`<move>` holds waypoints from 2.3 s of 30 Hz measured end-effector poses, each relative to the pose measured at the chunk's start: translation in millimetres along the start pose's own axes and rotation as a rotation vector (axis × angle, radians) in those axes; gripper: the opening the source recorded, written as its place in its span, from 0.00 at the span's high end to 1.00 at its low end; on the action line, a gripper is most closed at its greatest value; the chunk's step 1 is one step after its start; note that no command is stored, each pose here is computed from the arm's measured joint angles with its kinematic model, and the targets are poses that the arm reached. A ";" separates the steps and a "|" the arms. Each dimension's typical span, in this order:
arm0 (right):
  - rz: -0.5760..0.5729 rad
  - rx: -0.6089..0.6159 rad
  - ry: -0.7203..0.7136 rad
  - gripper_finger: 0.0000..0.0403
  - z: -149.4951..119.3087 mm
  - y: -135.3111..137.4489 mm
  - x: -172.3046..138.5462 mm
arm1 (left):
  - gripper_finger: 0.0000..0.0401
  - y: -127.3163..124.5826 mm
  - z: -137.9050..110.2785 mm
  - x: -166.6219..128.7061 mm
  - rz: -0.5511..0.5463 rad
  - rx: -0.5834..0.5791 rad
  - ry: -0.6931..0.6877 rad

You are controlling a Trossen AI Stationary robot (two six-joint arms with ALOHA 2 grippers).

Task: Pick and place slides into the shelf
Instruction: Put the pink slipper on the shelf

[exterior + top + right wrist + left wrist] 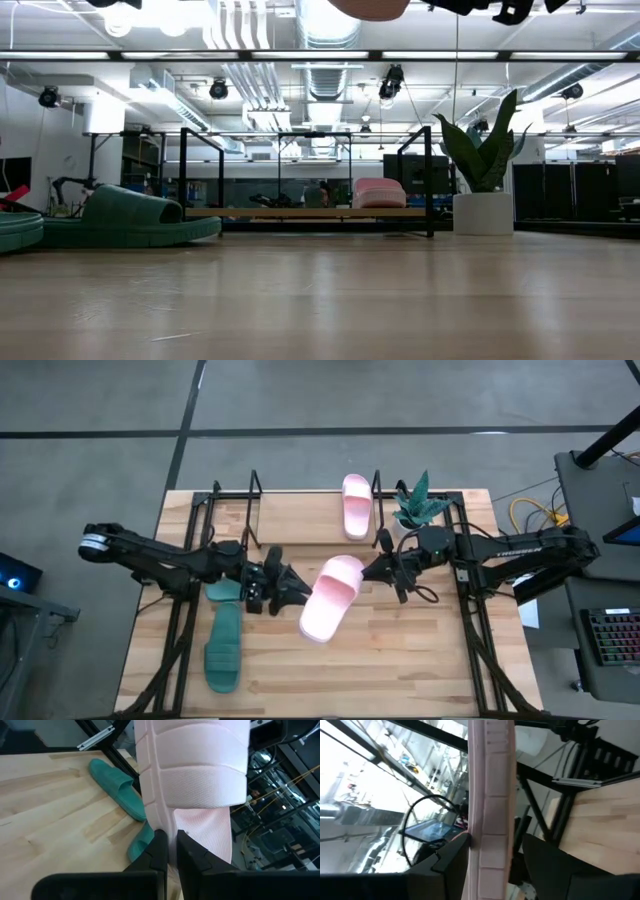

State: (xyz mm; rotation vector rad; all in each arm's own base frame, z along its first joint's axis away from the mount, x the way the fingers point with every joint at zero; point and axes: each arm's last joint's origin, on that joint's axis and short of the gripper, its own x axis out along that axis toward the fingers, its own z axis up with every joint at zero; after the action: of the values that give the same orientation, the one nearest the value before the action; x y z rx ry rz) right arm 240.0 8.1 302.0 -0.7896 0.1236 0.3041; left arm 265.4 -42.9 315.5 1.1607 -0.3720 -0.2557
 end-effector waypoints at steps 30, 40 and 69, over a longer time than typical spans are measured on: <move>0.016 0.050 0.019 0.97 -2.1 1.3 0.2 | 0.71 0.9 -8.0 18.4 0.004 0.043 0.023; -0.050 0.115 0.064 0.95 -2.2 -1.5 -0.7 | 0.89 5.8 -7.3 14.0 0.045 0.065 0.110; -0.311 0.500 0.532 0.59 30.8 -63.1 21.8 | 0.89 -25.1 -33.8 0.4 -0.107 0.170 0.710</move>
State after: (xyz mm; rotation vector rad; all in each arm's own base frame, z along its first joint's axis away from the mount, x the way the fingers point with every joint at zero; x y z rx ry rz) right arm 280.4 -6.9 361.5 -0.3653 0.5492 -0.2361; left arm 279.6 -24.2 280.5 1.3579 0.2998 0.1063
